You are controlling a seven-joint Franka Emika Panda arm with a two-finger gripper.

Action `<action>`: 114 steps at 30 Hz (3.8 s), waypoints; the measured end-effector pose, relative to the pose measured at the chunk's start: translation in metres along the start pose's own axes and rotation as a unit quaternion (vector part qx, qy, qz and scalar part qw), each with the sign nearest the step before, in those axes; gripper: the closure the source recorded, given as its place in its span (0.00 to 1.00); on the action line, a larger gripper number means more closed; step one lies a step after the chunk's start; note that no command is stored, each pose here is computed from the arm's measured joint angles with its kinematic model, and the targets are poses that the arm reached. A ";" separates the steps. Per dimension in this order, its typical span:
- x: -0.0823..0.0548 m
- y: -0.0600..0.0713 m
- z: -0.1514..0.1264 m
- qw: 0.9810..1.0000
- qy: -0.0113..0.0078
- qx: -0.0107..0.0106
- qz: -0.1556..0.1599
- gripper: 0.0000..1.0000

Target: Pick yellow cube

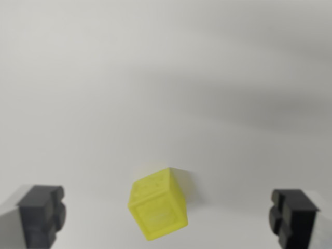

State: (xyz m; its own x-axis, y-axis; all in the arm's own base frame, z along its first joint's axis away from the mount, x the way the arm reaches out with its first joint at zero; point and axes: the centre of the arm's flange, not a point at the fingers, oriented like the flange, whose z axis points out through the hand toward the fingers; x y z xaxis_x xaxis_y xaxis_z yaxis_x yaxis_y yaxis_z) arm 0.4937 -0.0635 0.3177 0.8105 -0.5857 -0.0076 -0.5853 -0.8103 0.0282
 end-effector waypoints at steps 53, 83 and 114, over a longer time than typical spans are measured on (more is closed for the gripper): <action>-0.056 0.049 0.089 0.992 0.004 0.007 -0.125 0.00; -0.088 0.077 0.140 0.981 0.006 0.011 -0.194 0.00; -0.098 0.085 0.191 0.976 0.006 0.012 -0.217 0.00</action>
State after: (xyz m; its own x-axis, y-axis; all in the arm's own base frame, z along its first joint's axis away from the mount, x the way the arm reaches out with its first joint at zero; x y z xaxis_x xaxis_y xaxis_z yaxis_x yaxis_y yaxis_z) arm 0.3604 -0.0788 0.1303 0.9823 -0.1874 -0.0018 -0.1874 -0.9823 0.0006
